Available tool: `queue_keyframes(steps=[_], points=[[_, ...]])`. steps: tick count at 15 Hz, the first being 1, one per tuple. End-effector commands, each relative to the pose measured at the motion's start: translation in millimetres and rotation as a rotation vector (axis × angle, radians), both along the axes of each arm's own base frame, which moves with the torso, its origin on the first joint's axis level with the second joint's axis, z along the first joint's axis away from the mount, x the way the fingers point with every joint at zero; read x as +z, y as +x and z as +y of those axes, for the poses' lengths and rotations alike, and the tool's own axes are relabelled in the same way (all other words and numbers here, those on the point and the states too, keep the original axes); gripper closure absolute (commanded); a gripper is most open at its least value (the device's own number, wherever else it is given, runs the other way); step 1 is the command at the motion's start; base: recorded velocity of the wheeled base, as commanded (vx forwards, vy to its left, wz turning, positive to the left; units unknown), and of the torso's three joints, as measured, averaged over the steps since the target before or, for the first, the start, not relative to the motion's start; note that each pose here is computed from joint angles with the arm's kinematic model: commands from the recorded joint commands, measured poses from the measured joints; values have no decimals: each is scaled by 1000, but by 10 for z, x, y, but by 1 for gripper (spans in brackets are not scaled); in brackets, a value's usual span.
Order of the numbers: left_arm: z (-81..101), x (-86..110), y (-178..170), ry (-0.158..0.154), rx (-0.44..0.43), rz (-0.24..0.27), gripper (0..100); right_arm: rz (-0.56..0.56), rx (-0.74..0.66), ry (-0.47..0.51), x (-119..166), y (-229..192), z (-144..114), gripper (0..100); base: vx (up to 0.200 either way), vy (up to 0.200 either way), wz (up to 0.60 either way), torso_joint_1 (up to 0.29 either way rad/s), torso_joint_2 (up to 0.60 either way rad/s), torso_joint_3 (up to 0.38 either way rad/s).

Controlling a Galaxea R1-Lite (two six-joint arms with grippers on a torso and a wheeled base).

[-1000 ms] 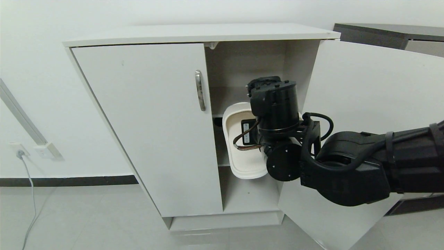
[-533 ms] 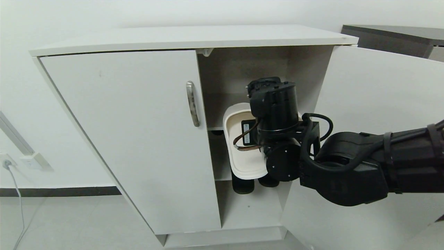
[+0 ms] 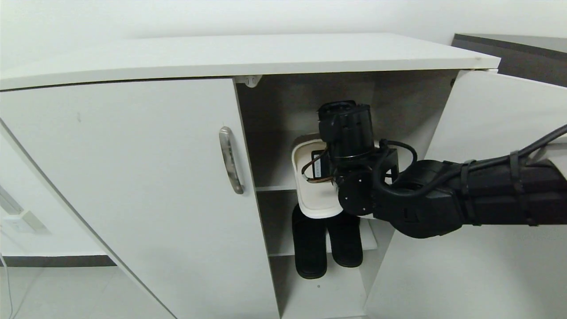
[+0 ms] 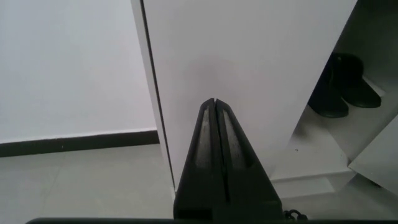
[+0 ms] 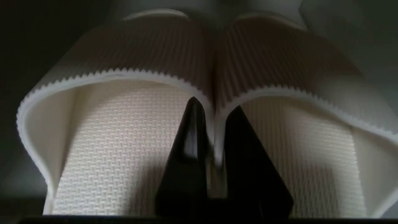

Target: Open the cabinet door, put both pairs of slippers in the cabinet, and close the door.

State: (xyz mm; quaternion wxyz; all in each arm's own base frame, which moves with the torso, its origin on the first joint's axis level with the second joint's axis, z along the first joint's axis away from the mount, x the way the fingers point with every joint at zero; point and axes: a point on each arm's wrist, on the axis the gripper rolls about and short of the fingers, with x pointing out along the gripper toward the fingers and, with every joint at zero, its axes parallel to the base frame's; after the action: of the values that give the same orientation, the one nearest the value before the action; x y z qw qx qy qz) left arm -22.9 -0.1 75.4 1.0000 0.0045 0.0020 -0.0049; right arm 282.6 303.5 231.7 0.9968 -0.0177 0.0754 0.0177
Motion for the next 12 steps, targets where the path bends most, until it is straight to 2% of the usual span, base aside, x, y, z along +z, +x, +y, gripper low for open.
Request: queue_keyframes(steps=[1, 6, 9, 12], points=[[0, -1, 0, -1, 1, 1, 100, 16, -13, -6, 24, 185, 9, 100, 0, 0, 0, 0, 0, 0], [0, -1, 0, -1, 2, 1, 100, 12, -30, 28, -32, 549, 71, 100, 0, 0, 0, 0, 0, 0], [0, -1, 0, -1, 2, 1, 100, -28, -37, 71, 39, 706, 97, 100, 0, 0, 0, 0, 0, 0], [0, -1, 0, -1, 2, 1, 100, -21, -50, 64, 24, 782, 88, 100, 0, 0, 0, 0, 0, 0]])
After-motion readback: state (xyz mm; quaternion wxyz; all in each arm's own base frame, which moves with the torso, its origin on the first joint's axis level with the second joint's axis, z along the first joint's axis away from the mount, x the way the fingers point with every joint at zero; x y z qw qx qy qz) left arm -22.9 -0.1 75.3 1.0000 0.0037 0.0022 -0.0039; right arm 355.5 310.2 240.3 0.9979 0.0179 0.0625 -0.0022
